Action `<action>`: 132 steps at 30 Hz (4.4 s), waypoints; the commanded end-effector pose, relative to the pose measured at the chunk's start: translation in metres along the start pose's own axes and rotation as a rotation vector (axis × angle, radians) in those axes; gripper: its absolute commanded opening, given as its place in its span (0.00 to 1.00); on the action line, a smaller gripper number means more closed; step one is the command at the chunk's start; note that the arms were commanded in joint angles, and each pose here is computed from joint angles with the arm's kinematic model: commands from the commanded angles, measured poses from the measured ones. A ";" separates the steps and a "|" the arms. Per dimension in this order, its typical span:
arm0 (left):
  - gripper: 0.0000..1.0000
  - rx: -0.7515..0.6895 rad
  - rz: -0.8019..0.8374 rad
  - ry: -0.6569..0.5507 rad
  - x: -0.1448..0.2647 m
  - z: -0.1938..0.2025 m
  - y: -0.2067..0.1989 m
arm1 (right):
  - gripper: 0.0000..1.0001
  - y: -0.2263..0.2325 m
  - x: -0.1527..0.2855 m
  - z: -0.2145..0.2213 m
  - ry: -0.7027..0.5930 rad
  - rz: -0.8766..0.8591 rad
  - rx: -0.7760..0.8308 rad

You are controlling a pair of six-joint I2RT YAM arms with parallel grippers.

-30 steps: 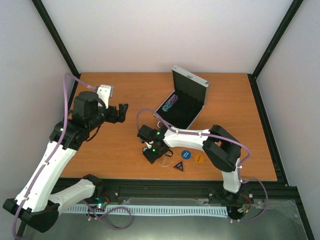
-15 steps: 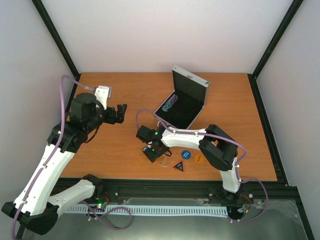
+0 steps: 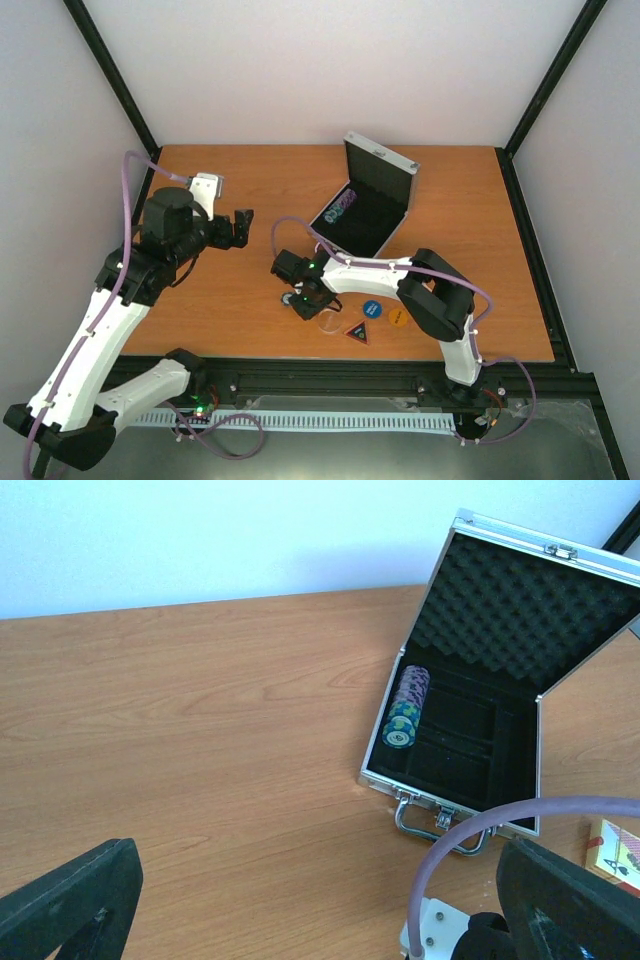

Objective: Pack up texas hold em set

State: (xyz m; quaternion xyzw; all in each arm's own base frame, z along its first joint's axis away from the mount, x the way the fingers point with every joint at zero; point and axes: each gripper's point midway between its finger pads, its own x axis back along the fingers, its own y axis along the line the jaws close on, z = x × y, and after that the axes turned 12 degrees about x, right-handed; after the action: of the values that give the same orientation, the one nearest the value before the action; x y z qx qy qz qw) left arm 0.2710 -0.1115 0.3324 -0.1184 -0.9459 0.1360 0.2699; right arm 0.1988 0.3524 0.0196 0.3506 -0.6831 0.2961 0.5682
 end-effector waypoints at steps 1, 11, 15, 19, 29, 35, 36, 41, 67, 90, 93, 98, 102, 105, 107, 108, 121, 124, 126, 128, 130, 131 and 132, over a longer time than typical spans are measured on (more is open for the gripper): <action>1.00 0.012 -0.010 -0.030 0.012 -0.008 0.002 | 0.28 -0.005 0.000 0.002 0.023 0.044 0.009; 1.00 0.005 -0.010 -0.032 0.016 -0.008 0.002 | 0.58 -0.006 0.021 -0.012 -0.032 0.052 -0.001; 1.00 0.008 -0.011 -0.033 0.016 -0.008 0.003 | 0.61 0.000 0.014 -0.013 -0.009 0.019 0.017; 1.00 0.016 -0.007 -0.035 0.019 -0.010 0.002 | 0.58 0.006 0.007 -0.013 0.015 -0.011 0.023; 1.00 0.022 -0.002 -0.040 0.026 -0.012 0.001 | 0.53 0.010 0.000 -0.009 0.062 -0.026 0.024; 1.00 0.022 0.002 -0.055 0.031 -0.013 0.001 | 0.58 0.012 -0.005 -0.010 0.071 -0.040 0.022; 1.00 0.021 0.001 -0.054 0.031 -0.012 0.002 | 0.60 0.012 -0.006 -0.010 0.074 -0.040 0.023; 1.00 0.017 -0.001 -0.051 0.031 -0.010 0.003 | 0.69 0.013 -0.011 -0.009 0.092 -0.040 0.025; 1.00 0.020 -0.007 -0.047 0.029 -0.008 0.004 | 0.33 -0.005 0.011 -0.014 0.047 0.057 -0.003; 1.00 0.007 -0.023 -0.090 0.042 -0.021 0.006 | 1.00 -0.017 0.037 -0.025 -0.041 0.099 -0.023; 1.00 0.006 -0.016 -0.086 0.041 -0.020 0.004 | 1.00 -0.018 0.032 -0.019 -0.029 0.058 -0.039; 1.00 0.006 -0.017 -0.083 0.040 -0.019 0.005 | 0.99 -0.014 0.019 -0.016 -0.012 0.033 -0.028; 1.00 0.003 -0.018 -0.083 0.041 -0.019 0.005 | 0.95 -0.009 0.011 -0.017 0.005 -0.017 -0.023; 1.00 0.004 -0.019 -0.086 0.043 -0.019 0.005 | 0.91 -0.012 0.008 -0.017 0.012 -0.036 -0.037; 1.00 0.005 -0.021 -0.085 0.043 -0.019 0.006 | 0.90 -0.014 0.005 -0.015 0.020 -0.043 -0.045; 1.00 0.005 -0.022 -0.085 0.042 -0.019 0.006 | 0.89 -0.015 0.003 -0.014 0.026 -0.043 -0.045; 1.00 0.008 -0.028 -0.086 0.043 -0.017 0.008 | 0.78 -0.017 -0.014 -0.009 0.074 -0.032 -0.044; 1.00 0.010 -0.028 -0.085 0.043 -0.016 0.008 | 0.72 -0.017 -0.015 -0.007 0.082 -0.036 -0.050; 1.00 0.010 -0.028 -0.084 0.043 -0.016 0.009 | 0.69 -0.015 -0.016 -0.005 0.087 -0.043 -0.057; 1.00 0.011 -0.029 -0.087 0.043 -0.016 0.009 | 0.65 -0.014 -0.017 -0.004 0.090 -0.045 -0.064; 1.00 0.011 -0.029 -0.084 0.042 -0.015 0.009 | 0.61 -0.013 -0.016 -0.004 0.089 -0.048 -0.070; 1.00 0.011 -0.030 -0.082 0.041 -0.014 0.009 | 0.61 -0.012 -0.015 -0.003 0.089 -0.047 -0.070; 1.00 0.010 -0.029 -0.078 0.041 -0.013 0.009 | 0.61 -0.012 -0.015 -0.003 0.089 -0.043 -0.072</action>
State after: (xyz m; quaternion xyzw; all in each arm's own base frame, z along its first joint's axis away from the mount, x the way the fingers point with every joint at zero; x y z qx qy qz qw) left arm 0.2489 -0.0922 0.3509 -0.1002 -0.9536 0.1384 0.2480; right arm 0.2202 0.3491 0.0170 0.3332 -0.6707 0.2807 0.6004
